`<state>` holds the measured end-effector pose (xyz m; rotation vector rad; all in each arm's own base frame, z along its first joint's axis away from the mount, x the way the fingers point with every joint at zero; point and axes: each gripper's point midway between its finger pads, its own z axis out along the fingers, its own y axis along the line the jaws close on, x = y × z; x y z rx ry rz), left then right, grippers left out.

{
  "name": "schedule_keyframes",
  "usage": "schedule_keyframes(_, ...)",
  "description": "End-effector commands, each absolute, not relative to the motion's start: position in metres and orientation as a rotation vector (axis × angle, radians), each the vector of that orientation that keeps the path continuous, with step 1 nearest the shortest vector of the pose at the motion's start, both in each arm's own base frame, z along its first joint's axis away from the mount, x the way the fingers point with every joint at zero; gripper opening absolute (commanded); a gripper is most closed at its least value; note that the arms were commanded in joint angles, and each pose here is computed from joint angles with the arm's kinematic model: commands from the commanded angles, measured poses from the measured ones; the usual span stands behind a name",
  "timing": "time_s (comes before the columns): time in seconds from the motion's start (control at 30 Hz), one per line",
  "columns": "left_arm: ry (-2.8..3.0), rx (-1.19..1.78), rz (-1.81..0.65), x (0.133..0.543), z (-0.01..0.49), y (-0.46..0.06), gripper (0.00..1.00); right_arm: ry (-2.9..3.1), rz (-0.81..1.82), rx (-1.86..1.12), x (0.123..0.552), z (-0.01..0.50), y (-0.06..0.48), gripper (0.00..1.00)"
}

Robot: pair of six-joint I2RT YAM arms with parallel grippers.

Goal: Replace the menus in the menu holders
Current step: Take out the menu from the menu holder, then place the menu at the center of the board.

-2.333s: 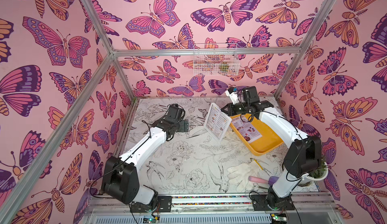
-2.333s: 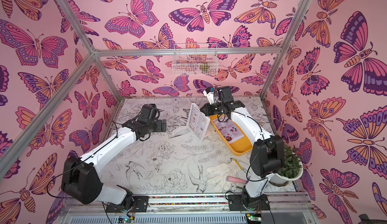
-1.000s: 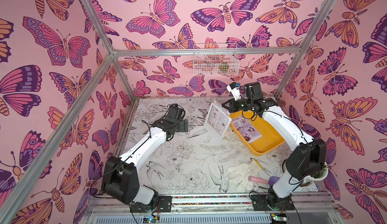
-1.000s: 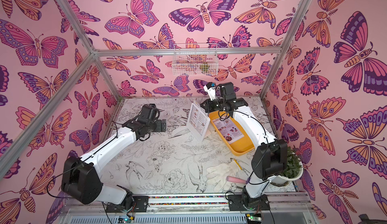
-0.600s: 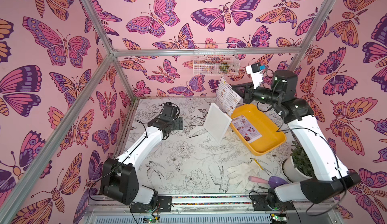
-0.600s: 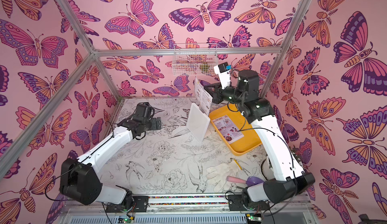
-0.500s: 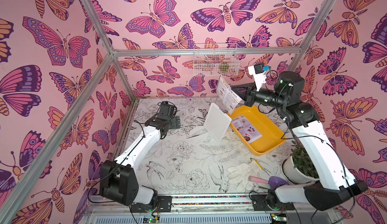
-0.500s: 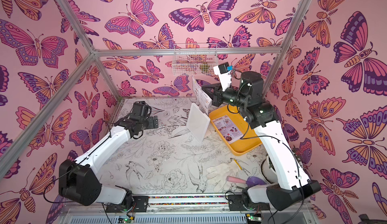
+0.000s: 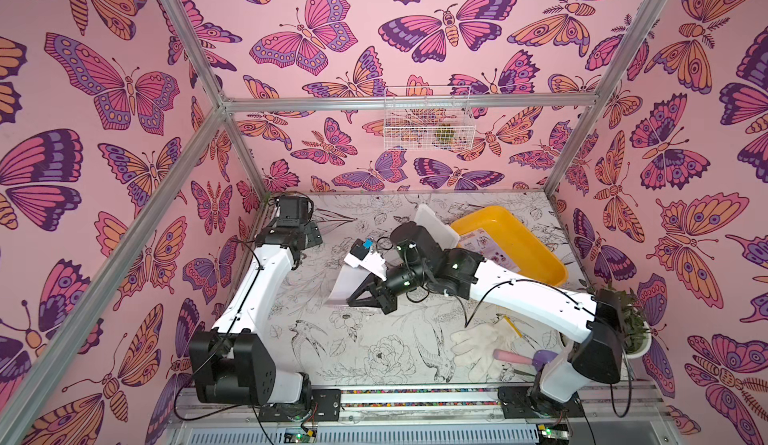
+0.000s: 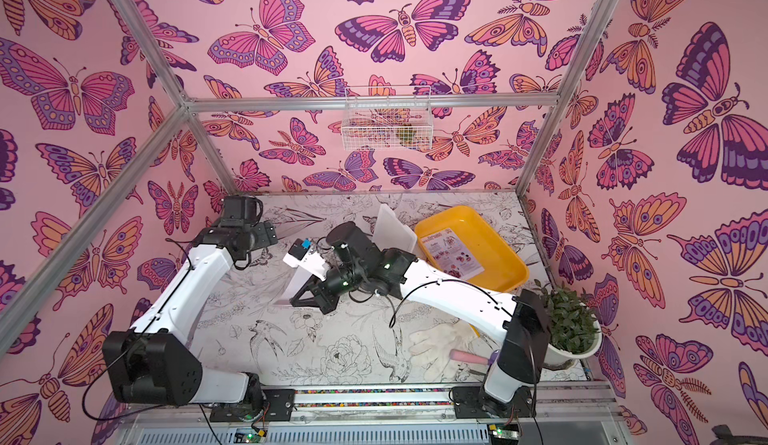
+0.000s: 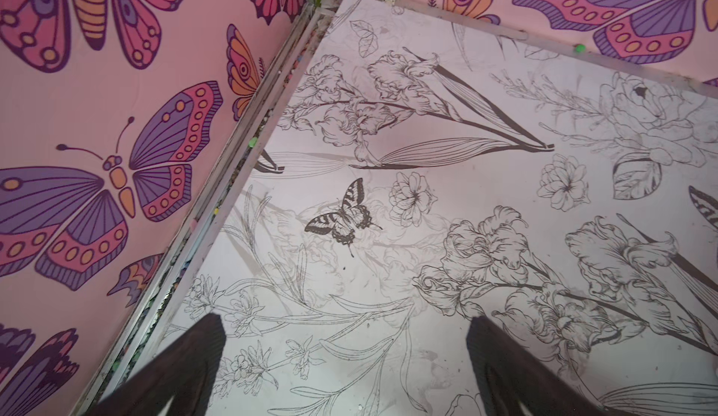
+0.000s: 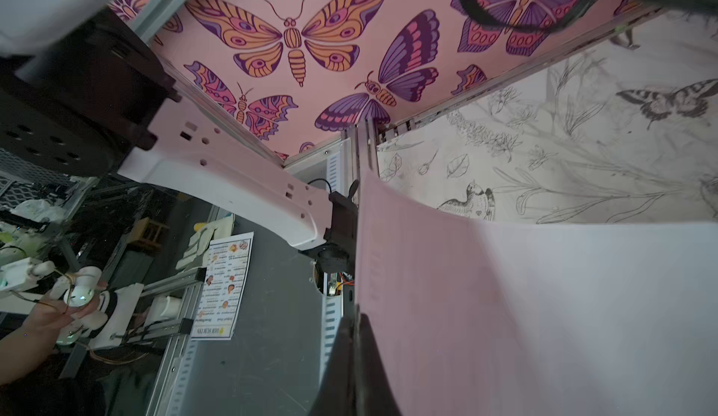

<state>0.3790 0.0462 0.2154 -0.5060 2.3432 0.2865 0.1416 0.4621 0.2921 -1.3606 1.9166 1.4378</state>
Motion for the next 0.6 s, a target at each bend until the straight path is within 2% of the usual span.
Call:
schedule_keyframes(0.0, 2.357, -0.551, 0.315, 0.364, 0.211, 0.055, 1.00, 1.861, 1.437, -1.318, 0.166, 0.308, 0.465, 0.00)
schedule_keyframes(0.1, 2.370, -0.547, 0.302, 0.361, 0.209, 0.053, 1.00, 1.970, 1.289, -1.307, 0.203, 0.259, 0.468, 0.00)
schedule_keyframes(0.17, 2.373, -0.558, 0.279, 0.358, 0.209, 0.051, 1.00, 2.012, 1.055, -1.344, 0.232, 0.220, 0.471, 0.00)
schedule_keyframes(0.3, 2.382, -0.549, 0.238, 0.354, 0.206, 0.043, 0.99, 2.006, 0.762, -1.407, 0.283, 0.167, 0.488, 0.00)
schedule_keyframes(0.47, 2.418, -0.561, 0.216, 0.345, 0.194, 0.033, 0.98, 2.105, 0.644, -1.283, 0.345, 0.119, 0.504, 0.00)
schedule_keyframes(0.57, 2.537, -0.467, 0.189, 0.327, 0.169, 0.017, 0.97, 2.199, 0.754, -1.142, 0.365, 0.113, 0.488, 0.00)
